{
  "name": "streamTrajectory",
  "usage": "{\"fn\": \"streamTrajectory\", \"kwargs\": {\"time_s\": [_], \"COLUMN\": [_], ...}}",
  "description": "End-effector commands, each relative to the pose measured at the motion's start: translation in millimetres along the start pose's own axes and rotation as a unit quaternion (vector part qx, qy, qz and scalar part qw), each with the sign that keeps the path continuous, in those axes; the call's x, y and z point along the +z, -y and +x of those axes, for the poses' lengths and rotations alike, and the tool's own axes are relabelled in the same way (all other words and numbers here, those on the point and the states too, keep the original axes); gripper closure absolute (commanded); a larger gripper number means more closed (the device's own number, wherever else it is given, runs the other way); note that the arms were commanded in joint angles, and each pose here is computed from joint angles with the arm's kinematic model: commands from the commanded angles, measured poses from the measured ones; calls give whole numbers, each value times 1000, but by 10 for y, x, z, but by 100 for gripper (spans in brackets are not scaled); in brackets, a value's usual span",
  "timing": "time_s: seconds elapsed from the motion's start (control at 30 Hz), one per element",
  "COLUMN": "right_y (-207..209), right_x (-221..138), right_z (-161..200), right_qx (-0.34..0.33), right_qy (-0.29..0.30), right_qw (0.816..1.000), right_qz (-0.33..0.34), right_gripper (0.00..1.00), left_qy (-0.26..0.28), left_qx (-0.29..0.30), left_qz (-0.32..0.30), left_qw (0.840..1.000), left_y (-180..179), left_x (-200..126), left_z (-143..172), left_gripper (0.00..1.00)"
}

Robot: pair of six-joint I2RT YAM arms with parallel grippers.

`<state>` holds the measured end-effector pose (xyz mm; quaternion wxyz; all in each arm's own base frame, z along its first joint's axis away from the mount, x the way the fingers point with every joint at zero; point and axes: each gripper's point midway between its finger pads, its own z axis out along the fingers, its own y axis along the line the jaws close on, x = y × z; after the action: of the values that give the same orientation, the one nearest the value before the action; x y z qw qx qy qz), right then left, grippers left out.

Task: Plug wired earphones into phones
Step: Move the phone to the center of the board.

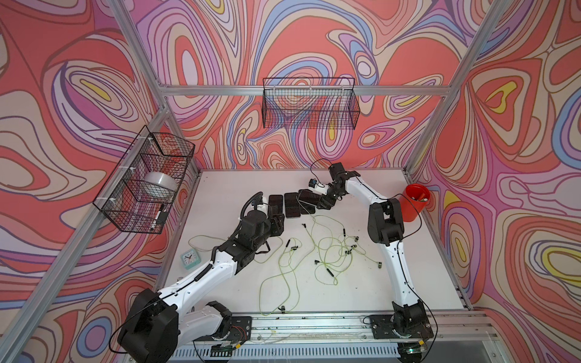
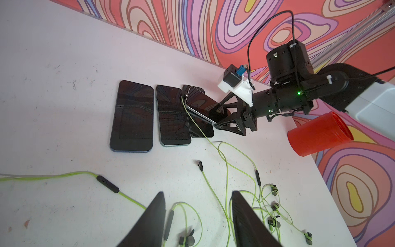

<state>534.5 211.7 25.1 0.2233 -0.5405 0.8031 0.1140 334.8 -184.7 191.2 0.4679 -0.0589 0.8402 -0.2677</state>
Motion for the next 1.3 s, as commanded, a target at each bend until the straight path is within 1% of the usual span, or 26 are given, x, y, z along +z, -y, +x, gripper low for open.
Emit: {"fn": "streamTrajectory", "kwargs": {"time_s": [0.0,0.1,0.2,0.4,0.5,0.6,0.63,0.67,0.7,0.73,0.8,0.83,0.93,0.97,1.0,1.03,1.07,1.1,1.13,1.27], "right_y": [-73,-34,-15,30,0,46,83,119,161,185,193,211,130,93,66,27,-36,-103,-179,-331], "right_x": [-5,-160,-316,-678,-801,-898,-940,-990,-1040,-1097,-1210,-1300,-1516,-1551,-1583,-1601,-1596,-1591,-1572,-1522], "right_z": [317,465,705,1173,1379,1593,1661,1714,1737,1736,1660,1595,1412,1386,1394,1422,1470,1541,1584,1680], "right_qx": [29,50,79,162,165,161,170,183,196,212,237,262,352,381,421,462,493,519,532,571], "right_qy": [-35,-36,-45,-51,-66,-99,-106,-111,-111,-108,-99,-89,-49,-41,-37,-39,-50,-66,-79,-94], "right_qw": [999,998,995,982,980,976,973,970,967,964,959,952,925,914,895,873,855,836,824,789], "right_qz": [-6,18,44,81,94,112,114,115,118,119,124,133,133,136,145,152,156,167,178,206], "right_gripper": [43,47,49,50,50,50,48,42,33,23,6,2,2,4,15,32,45,57,67,79], "left_qy": [7,6,6,3,2,0,0,-1,-1,0,-1,-2,-3,-4,-4,-5,-6,-9,-10,-15], "left_qx": [7,7,7,5,4,4,4,3,4,3,2,2,1,0,-1,-2,-3,-3,-3,-4], "left_qz": [-6,-6,-3,8,16,21,23,24,24,25,24,24,23,23,24,25,27,29,31,38], "left_qw": [1000,1000,1000,1000,1000,1000,1000,1000,1000,1000,1000,1000,1000,1000,1000,1000,1000,1000,999,999], "left_y": [-6,-12,2,44,82,108,115,120,121,124,118,117,108,105,108,111,121,127,136,171], "left_x": [-22,-23,-15,21,45,65,68,73,77,79,89,96,130,145,163,183,202,224,244,302], "left_z": [-68,-63,-58,-54,-58,-60,-63,-65,-65,-65,-59,-52,-34,-25,-23,-16,-12,-3,2,9], "left_gripper": [47,47,47,48,48,48,48,48,48,48,48,48,48,48,48,48,48,48,48,48]}}
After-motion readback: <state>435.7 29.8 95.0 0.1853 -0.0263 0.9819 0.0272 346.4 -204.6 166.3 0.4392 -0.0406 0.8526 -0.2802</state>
